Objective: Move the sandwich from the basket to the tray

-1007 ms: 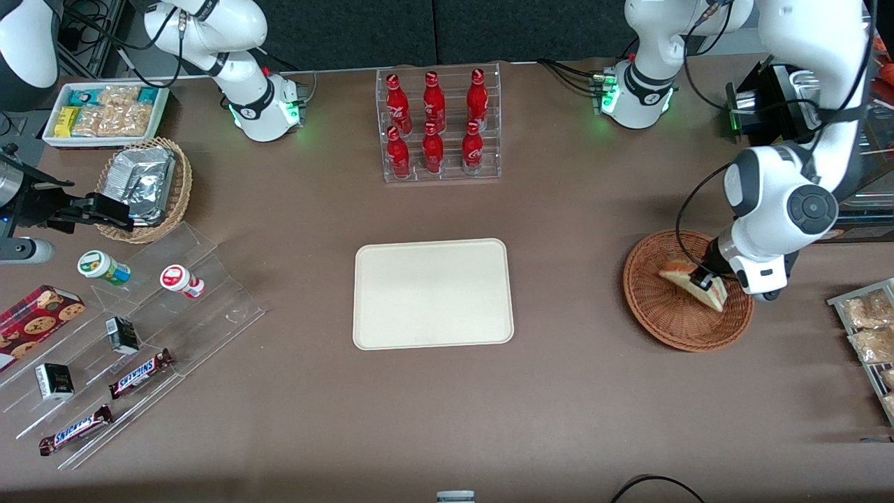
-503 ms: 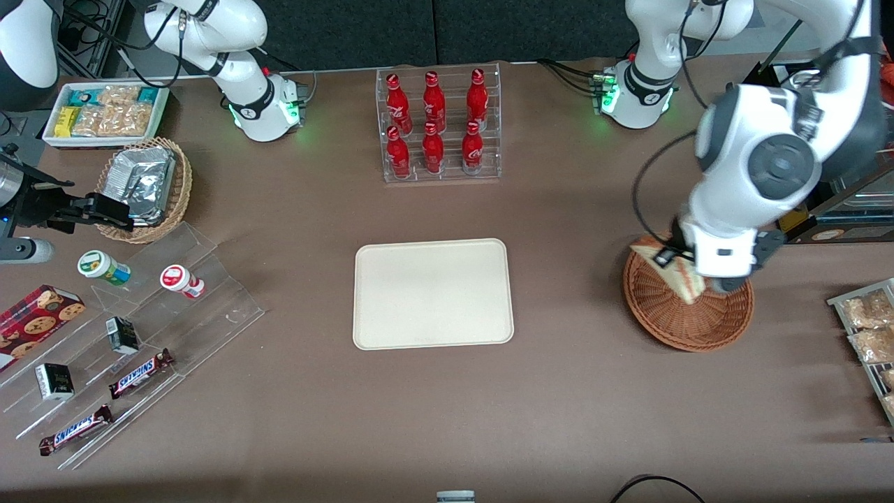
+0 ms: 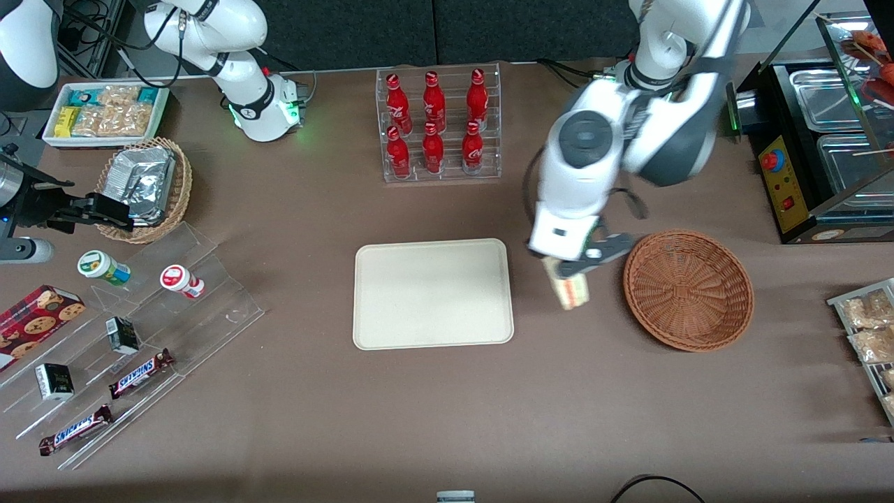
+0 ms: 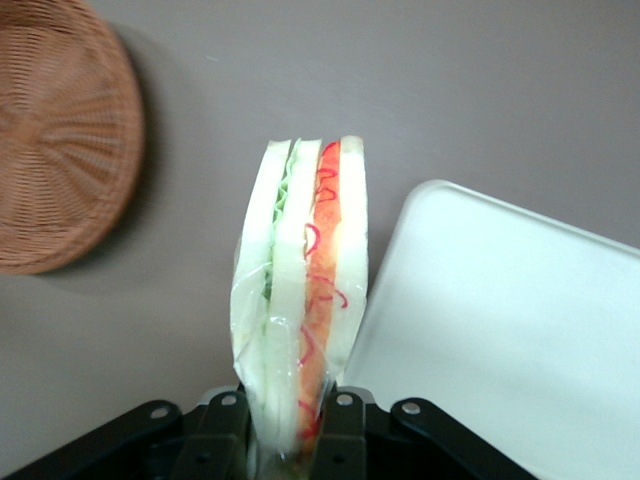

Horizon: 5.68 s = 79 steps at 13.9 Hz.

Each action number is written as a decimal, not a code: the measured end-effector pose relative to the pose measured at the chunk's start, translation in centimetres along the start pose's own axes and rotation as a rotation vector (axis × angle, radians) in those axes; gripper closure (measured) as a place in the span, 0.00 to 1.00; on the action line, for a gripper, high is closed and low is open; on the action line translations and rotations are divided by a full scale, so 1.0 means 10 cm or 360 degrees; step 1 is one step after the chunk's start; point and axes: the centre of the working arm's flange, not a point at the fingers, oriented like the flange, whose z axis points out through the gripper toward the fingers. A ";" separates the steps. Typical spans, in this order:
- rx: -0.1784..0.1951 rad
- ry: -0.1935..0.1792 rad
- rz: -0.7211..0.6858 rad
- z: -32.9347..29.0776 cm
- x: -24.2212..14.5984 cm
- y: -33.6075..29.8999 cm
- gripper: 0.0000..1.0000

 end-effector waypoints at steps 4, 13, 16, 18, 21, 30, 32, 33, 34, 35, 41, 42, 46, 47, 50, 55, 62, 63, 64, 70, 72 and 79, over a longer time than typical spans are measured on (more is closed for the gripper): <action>-0.0050 0.0053 0.0174 0.56 -0.49 0.68 0.83; -0.0197 0.0128 0.0326 1.41 -0.98 1.25 0.81; -0.0175 0.0111 0.0369 1.63 -1.07 1.31 0.81; -0.0155 0.0103 0.0406 1.73 -1.12 1.33 0.81; -0.0151 0.0104 0.0456 1.75 -1.14 1.35 0.81; -0.0120 0.0090 0.0467 1.74 -1.13 1.34 0.28; -0.0102 0.0083 0.0455 1.60 -1.09 1.37 0.08; -0.0102 0.0083 0.0443 1.47 -1.05 1.39 0.01; -0.0110 0.0088 0.0425 1.31 -0.99 1.40 0.00; -0.0120 0.0095 0.0404 1.11 -0.90 1.37 0.00; -0.0034 0.0053 0.0241 0.01 -0.46 0.80 0.00; -0.0029 0.0062 0.0199 -0.13 -0.34 0.67 0.00; -0.0021 0.0097 0.0016 -0.64 0.16 0.10 0.00; -0.0033 0.0109 -0.0039 -0.79 0.31 -0.09 0.00; -0.0085 0.0134 -0.0213 -1.14 0.77 -0.66 0.00; -0.0086 0.0013 -0.0202 -1.32 1.36 -1.54 0.00; -0.0063 -0.0198 0.0111 -1.68 1.47 -2.58 0.00; -0.0054 -0.0226 0.0139 -1.72 1.43 -2.71 0.00; -0.0051 -0.0241 0.0164 -1.74 1.40 -2.81 0.00; -0.0042 -0.0238 0.0252 -1.68 0.97 -2.93 0.00; -0.0093 -0.0183 0.0323 -1.71 0.96 -2.95 0.00; -0.0148 -0.0180 0.0466 -1.85 1.09 -3.27 0.00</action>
